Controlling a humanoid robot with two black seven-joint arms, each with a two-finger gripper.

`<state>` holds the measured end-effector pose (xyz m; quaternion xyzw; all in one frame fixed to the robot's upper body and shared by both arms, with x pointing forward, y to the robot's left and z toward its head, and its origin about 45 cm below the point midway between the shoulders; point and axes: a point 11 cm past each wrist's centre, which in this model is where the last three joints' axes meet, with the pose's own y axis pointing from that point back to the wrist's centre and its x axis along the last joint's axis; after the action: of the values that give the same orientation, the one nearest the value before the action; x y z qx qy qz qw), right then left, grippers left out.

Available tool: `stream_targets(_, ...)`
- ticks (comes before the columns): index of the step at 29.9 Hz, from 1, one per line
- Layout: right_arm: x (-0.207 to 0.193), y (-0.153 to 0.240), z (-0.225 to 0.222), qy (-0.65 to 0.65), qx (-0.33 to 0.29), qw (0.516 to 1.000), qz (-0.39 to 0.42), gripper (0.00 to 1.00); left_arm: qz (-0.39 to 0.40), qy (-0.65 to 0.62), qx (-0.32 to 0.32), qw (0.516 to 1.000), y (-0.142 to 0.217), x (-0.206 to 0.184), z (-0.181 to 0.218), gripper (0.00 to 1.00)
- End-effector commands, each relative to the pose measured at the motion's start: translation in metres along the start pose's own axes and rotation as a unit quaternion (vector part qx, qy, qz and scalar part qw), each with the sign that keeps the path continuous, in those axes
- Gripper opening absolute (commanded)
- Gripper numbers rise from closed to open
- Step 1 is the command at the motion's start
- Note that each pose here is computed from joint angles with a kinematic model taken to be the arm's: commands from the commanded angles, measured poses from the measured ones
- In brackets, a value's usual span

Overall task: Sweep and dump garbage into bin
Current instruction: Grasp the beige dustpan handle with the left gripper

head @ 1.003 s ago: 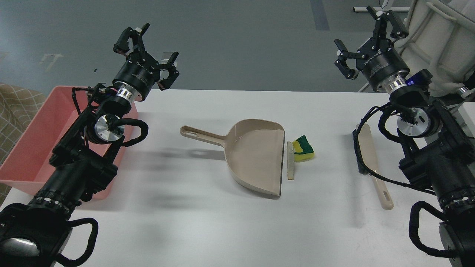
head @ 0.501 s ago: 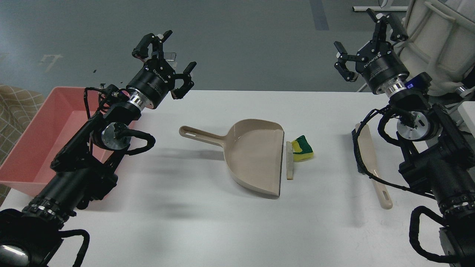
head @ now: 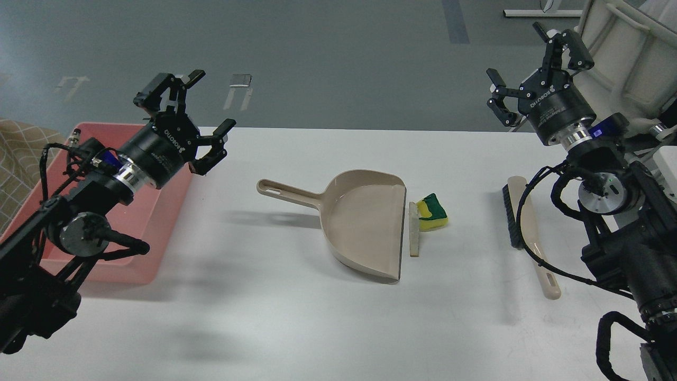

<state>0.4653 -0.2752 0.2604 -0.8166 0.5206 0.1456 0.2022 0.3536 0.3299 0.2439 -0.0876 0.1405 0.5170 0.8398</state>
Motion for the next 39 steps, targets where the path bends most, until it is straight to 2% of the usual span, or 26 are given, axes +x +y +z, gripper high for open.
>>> stream_targets(1,0.001,0.004,0.000,-0.001,0.003,1.000,0.001,1.00,0.008,-0.027,0.026,0.999,0.018,0.005,-0.006,0.95)
stream_targets(5,0.007,0.009,-0.005,-0.001,0.009,1.000,0.008,1.00,0.000,-0.083,0.076,0.994,0.042,0.000,-0.028,0.92)
stream_targets(14,0.020,0.020,-0.014,0.006,0.017,1.000,0.023,1.00,-0.056,-0.162,0.126,0.977,0.054,-0.035,-0.057,0.86)
stream_targets(17,0.027,0.029,-0.016,0.007,0.018,0.999,0.030,1.00,-0.074,-0.213,0.165,0.960,0.054,-0.041,-0.077,0.86)
stream_targets(21,0.034,0.037,-0.015,-0.001,0.018,0.999,0.039,1.00,-0.064,-0.236,0.182,0.952,0.039,-0.032,-0.077,0.86)
stream_targets(25,0.034,0.039,-0.014,-0.003,0.019,0.999,0.039,1.00,-0.081,-0.241,0.217,0.943,0.005,-0.030,-0.107,0.86)
stream_targets(27,0.032,0.039,-0.015,-0.001,0.019,0.999,0.037,1.00,-0.082,-0.244,0.228,0.939,0.001,-0.028,-0.114,0.86)
stream_targets(39,0.040,0.047,-0.018,0.008,0.015,0.999,0.044,1.00,-0.056,-0.224,0.221,0.948,-0.023,-0.030,-0.132,0.86)
